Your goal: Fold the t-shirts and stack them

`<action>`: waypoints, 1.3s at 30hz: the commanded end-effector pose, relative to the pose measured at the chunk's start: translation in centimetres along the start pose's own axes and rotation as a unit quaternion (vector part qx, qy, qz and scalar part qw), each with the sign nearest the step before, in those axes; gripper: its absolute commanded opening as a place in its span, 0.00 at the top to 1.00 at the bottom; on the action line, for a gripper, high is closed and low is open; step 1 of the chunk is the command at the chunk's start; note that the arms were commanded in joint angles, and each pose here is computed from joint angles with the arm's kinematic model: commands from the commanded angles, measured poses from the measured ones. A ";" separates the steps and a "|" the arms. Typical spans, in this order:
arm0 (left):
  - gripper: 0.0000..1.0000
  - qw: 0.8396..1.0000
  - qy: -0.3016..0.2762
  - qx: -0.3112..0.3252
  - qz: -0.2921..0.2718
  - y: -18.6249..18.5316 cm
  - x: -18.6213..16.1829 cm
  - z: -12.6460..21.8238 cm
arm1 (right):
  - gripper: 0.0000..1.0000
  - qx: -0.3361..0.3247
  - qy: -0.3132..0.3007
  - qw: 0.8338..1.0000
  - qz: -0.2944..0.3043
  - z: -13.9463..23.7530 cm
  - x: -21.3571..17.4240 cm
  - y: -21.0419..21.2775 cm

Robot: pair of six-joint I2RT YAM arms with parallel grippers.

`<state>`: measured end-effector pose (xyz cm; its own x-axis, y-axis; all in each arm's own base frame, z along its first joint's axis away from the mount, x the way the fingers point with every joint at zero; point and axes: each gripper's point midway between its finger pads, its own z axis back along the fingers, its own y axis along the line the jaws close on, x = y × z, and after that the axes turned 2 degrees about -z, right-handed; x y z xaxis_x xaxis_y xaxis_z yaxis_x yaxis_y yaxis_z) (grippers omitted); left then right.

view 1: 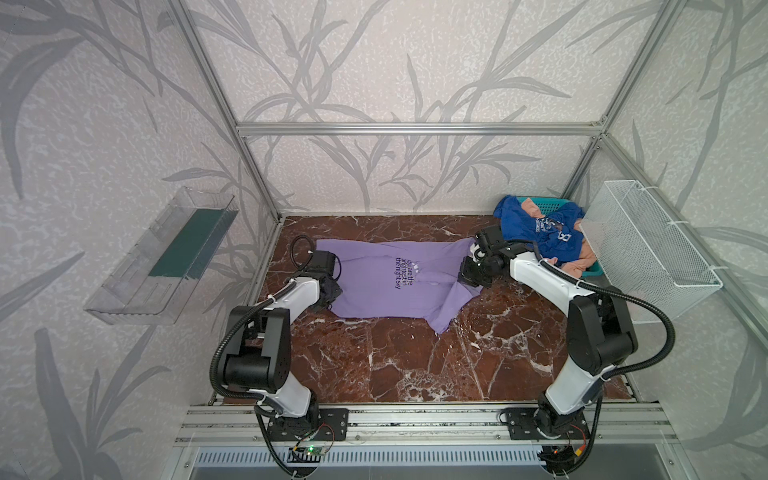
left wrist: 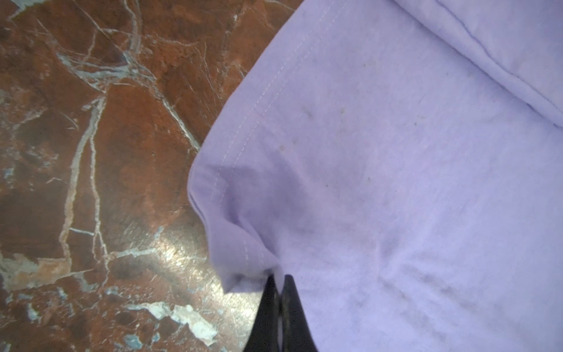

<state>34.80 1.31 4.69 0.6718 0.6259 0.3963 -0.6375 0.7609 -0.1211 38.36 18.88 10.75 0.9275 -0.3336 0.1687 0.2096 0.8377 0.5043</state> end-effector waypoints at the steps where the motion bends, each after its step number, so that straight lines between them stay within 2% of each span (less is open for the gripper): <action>1: 1.00 1.000 0.001 0.004 0.004 0.2 0.7 0.8 | 1.00 -0.004 -0.007 1.000 -0.004 -0.2 1.3 0.2; 9: 1.00 1.000 0.006 0.002 0.024 0.4 1.7 1.0 | 1.00 0.004 -0.024 1.000 -0.007 -0.2 3.9 1.1; 21: 1.00 0.999 0.000 -0.015 0.038 -0.3 2.9 1.7 | 1.00 0.008 -0.037 0.999 -0.012 -0.1 5.6 1.2; 39: 1.00 0.999 -0.003 -0.006 0.053 0.9 3.7 1.5 | 1.00 0.003 -0.078 0.997 -0.012 1.8 8.4 1.0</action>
<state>35.66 3.60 6.46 0.6151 0.6948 0.3727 -0.6923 0.7022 -0.1665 45.23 16.22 13.29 0.8696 -0.4200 0.2595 0.2416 0.8204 0.5182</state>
